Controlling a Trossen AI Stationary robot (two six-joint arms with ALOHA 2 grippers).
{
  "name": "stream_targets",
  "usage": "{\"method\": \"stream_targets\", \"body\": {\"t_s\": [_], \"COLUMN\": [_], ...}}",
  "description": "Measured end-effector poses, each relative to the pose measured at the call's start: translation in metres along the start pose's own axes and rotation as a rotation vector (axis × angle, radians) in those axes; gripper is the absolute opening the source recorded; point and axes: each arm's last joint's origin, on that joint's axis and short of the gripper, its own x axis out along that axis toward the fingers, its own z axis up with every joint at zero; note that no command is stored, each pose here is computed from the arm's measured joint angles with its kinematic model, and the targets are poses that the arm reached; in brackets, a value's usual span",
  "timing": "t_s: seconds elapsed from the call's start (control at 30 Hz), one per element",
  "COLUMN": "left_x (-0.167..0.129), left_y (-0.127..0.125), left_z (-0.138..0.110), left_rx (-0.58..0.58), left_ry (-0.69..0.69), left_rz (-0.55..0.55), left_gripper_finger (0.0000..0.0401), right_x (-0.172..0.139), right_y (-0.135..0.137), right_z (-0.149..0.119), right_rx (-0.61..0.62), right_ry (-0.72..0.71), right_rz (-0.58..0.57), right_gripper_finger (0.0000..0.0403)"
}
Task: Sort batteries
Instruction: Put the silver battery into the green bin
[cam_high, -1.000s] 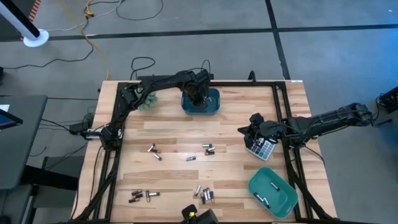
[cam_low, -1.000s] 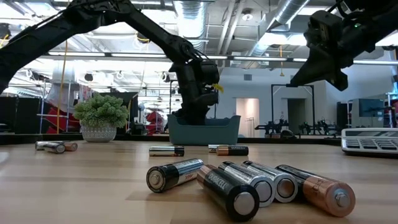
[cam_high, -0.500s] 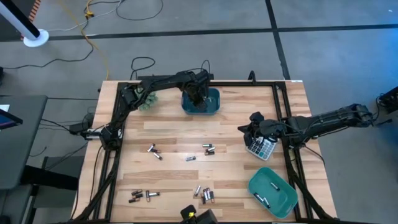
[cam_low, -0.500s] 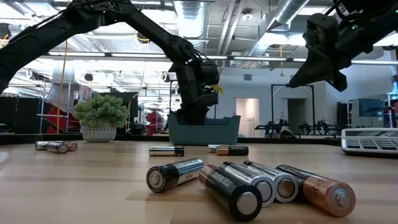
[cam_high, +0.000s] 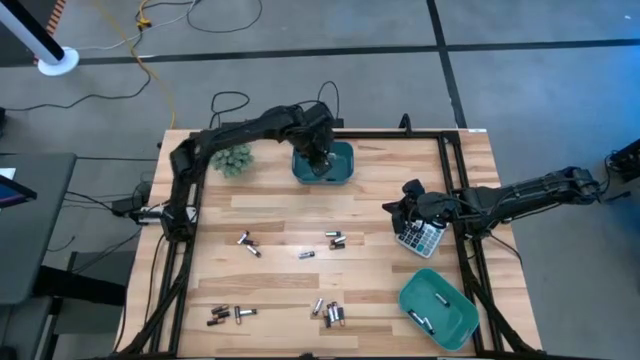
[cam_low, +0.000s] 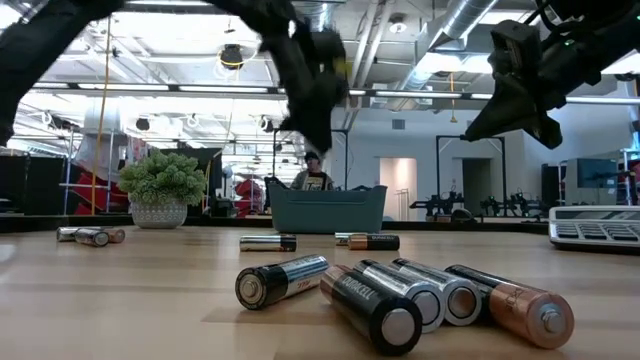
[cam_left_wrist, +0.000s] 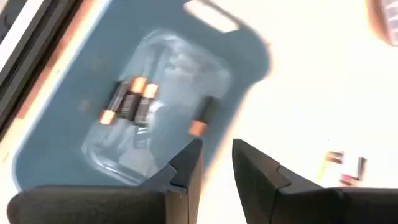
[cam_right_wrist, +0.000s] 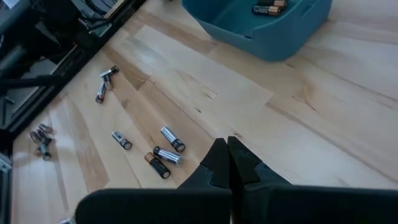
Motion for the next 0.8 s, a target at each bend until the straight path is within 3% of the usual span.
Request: {"method": "stream_targets", "body": {"t_s": [0.23,0.33,0.53,0.8], "left_x": [-0.053,-0.056,-0.045,-0.05], "left_y": [-0.063,-0.085,-0.115,-0.147], "left_z": [-0.018,-0.037,-0.099,-0.195], "left_rx": [0.048,0.039,-0.075,-0.35], "left_ry": [-0.129,-0.153,-0.152,-0.182], "left_rz": [-0.084,-0.129,-0.196,-0.182], "left_gripper_finger": [0.0083,0.0083,0.0083,0.0083], "right_x": [0.0,-0.001,-0.004,-0.009], "right_y": [0.001,0.004,0.009,0.016], "right_z": [0.0,-0.002,-0.007,-0.015], "right_rx": [0.024,0.02,-0.016,-0.131], "right_ry": [0.0,0.002,0.019,0.045], "right_rz": [0.008,0.027,0.062,0.121], "right_gripper_finger": [0.0,0.0,0.0,0.0]}}
